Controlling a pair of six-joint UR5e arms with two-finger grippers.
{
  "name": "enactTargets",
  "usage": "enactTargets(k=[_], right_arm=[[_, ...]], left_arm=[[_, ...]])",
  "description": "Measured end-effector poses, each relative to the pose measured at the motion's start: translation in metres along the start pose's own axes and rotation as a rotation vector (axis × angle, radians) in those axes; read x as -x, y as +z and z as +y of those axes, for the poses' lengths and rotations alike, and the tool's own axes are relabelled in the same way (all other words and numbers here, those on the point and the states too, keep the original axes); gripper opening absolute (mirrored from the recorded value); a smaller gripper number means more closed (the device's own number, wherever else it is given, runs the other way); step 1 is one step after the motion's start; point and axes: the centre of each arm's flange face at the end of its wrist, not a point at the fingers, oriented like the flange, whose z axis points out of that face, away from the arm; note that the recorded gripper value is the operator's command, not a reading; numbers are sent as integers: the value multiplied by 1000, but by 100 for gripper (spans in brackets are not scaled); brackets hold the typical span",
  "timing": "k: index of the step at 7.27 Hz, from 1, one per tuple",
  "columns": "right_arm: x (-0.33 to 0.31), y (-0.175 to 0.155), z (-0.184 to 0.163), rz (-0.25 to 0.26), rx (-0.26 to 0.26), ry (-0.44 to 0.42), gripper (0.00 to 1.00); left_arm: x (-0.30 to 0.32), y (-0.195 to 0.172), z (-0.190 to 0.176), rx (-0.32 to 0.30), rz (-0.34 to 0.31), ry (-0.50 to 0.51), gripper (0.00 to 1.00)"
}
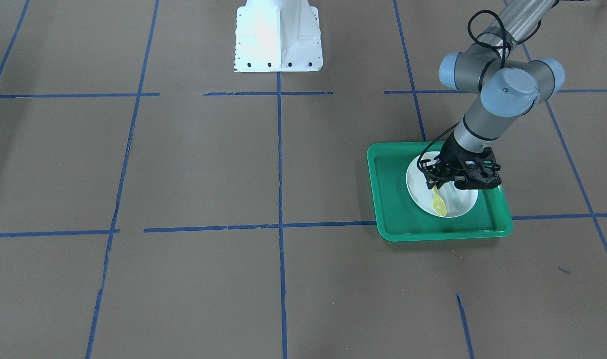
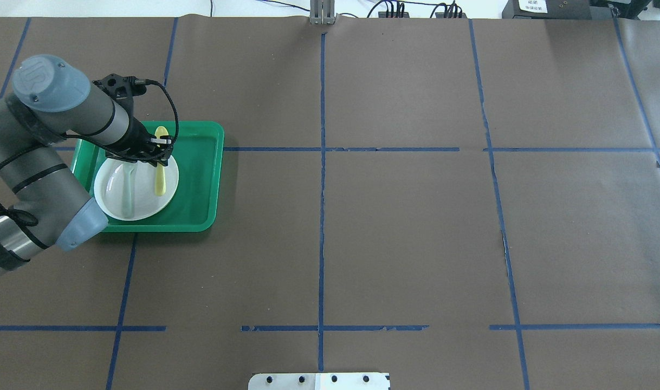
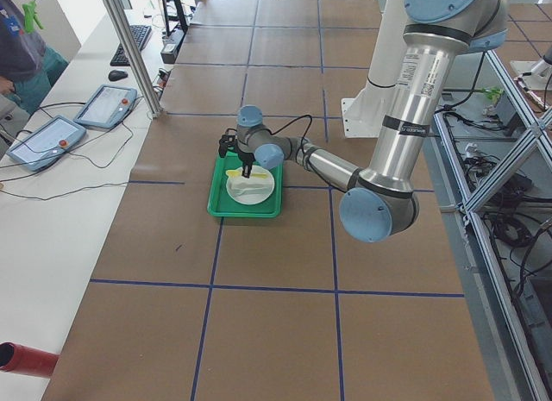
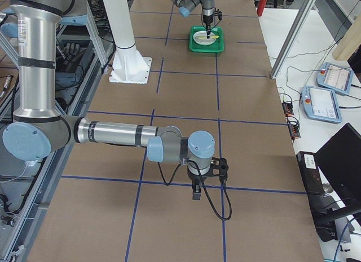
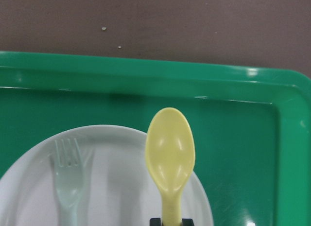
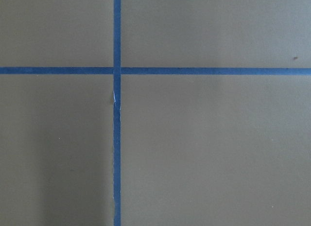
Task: Place spoon
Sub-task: 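Lift the spoon off the plate and carry it beside the plate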
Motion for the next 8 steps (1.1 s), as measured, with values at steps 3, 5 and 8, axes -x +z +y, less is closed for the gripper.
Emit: enactTargets(k=[3,5,8], right_arm=[[0,0,0,0,0,0,100],[0,0,0,0,0,0,100],[0,0,0,0,0,0,100]], left_arm=[[-45,21,21,40,0,-11,0],[-50,42,30,39,-18,0,22],[-47,56,30,1,-50,7,98]])
